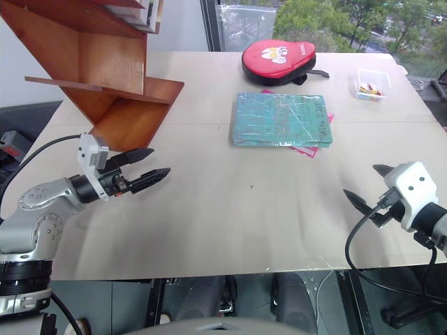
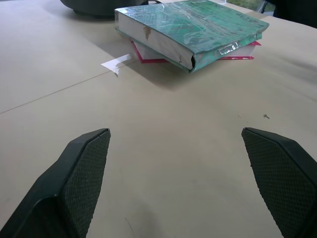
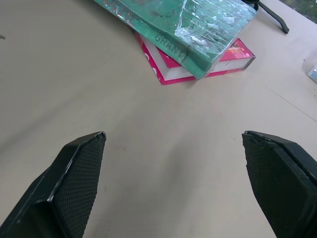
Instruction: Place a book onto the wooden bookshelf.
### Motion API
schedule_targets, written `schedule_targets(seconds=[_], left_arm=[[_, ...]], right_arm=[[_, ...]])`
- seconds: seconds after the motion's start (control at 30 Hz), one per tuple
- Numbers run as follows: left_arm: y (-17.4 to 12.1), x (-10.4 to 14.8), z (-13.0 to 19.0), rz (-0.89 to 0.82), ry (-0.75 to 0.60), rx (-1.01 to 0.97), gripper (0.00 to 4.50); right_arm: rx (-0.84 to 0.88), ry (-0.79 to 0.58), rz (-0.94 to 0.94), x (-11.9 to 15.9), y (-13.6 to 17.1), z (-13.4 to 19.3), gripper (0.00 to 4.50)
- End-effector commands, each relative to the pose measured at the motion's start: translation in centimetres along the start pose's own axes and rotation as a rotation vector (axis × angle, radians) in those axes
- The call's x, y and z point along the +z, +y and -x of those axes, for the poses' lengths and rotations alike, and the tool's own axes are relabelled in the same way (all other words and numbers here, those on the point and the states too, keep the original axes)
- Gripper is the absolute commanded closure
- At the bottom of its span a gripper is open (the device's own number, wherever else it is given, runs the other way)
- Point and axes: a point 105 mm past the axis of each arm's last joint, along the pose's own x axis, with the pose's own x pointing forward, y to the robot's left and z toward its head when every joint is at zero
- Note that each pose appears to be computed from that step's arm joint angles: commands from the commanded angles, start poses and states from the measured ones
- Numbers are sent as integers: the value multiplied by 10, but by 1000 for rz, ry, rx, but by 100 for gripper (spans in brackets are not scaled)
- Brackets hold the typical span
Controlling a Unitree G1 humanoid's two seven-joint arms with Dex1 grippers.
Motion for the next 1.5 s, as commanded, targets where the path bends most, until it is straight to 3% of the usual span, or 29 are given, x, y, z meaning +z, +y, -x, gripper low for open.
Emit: schedule_targets(seconds=[0.03,0.1,0.33,0.37,0.67,0.87,1.1,1.27,1.5], left_arm=[[-3,21,2,-63,-51,-20,1],[-12,29,-3,-75,-78,-67,0],[-44,45,-8,-132,-138,-250,0],[-48,47,-7,-139,-143,-276,0],[-60,53,-12,-165,-150,-313,0],[-58,54,-10,-167,-160,-282,0],[-55,51,-5,-161,-155,-255,0],[-53,46,-3,-142,-143,-242,0],[-47,35,-11,-82,-139,-149,0]], right_arm=[[-42,2,48,12,-6,-2,24],[-68,34,23,11,-11,-11,73],[-174,118,24,3,-48,-58,412],[-197,129,34,2,-56,-68,434],[-285,179,105,-8,-98,-150,434],[-57,11,2,12,-66,-187,434],[158,-150,-64,35,-27,-193,434],[294,-249,-93,51,17,-186,434],[245,-218,-64,41,29,-159,434]])
